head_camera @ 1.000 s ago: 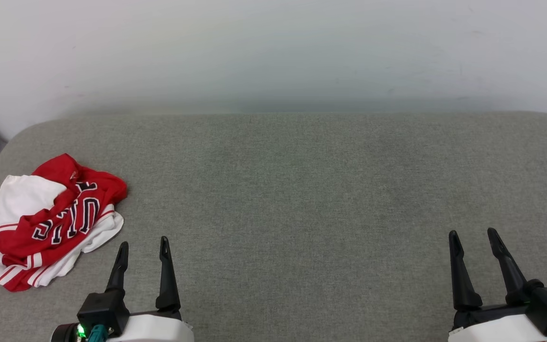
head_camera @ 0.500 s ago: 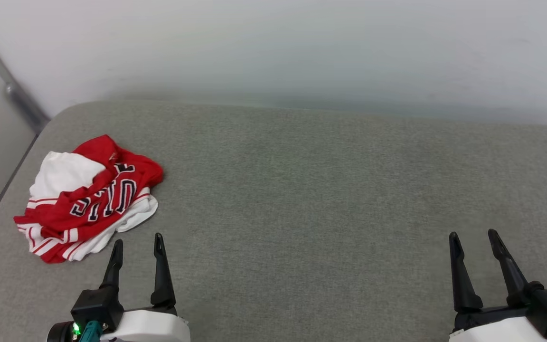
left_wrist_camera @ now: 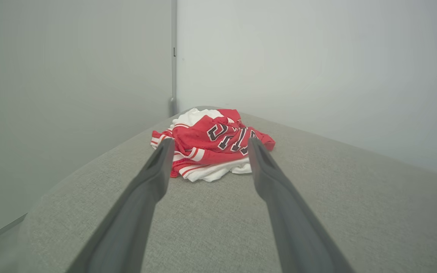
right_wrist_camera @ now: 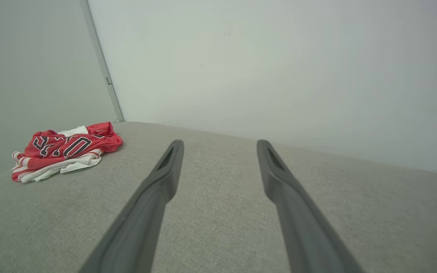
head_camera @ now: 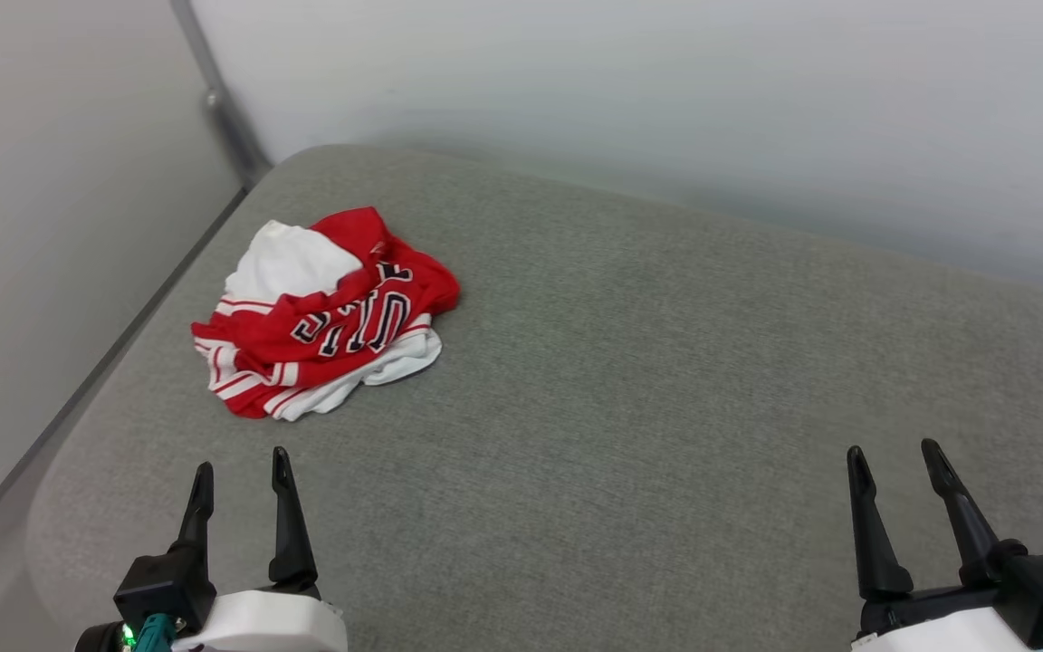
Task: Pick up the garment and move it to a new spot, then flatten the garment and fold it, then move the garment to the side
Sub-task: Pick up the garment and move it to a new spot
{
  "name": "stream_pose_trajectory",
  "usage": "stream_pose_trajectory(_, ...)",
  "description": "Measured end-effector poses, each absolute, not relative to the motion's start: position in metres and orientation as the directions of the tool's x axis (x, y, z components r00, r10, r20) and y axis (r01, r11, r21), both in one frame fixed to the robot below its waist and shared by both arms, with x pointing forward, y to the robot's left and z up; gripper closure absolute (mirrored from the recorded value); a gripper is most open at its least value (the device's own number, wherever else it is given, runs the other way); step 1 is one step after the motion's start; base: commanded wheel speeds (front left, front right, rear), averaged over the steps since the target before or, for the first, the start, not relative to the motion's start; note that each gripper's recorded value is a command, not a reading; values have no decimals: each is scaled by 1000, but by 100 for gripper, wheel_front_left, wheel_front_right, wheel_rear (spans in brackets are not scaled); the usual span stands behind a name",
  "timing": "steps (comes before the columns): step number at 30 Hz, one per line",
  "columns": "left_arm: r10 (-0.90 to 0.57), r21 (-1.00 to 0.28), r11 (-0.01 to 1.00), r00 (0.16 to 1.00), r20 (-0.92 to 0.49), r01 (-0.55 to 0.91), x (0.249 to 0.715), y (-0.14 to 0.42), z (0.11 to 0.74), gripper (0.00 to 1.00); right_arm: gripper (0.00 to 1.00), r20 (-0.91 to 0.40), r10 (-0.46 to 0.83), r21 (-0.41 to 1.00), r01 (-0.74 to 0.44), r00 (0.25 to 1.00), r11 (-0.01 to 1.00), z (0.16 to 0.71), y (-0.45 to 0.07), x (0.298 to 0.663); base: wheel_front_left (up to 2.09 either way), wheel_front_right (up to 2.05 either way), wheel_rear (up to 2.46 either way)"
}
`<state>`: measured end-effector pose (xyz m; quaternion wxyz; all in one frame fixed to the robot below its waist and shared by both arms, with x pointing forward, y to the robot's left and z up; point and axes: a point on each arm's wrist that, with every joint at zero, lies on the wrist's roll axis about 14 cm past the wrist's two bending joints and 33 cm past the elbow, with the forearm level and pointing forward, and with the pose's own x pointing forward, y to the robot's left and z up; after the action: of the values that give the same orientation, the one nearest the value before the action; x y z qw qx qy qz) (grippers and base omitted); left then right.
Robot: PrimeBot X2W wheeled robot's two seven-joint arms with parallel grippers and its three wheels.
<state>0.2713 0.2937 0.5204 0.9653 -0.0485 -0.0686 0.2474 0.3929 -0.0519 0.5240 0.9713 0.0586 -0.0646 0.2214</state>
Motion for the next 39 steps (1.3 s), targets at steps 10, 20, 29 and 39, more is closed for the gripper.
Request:
stream_pose_trajectory(10,633,-137,773,766,108,-620,217,333,521,0,0,153,561,73,-576,813,814,524,4,394,0,0,0)
stream_pose_trajectory(20,652,-133,758,736,184,-639,229,363,547,0,0,134,563,65,-575,815,816,515,4,397,0,0,0)
stream_pose_trajectory(29,523,-16,822,743,418,-570,308,403,639,0,0,129,502,30,-509,855,860,501,-16,432,0,0,0)
stream_pose_trajectory(39,409,104,864,808,425,-492,398,426,661,0,0,68,440,22,-443,895,896,464,-38,459,0,0,0)
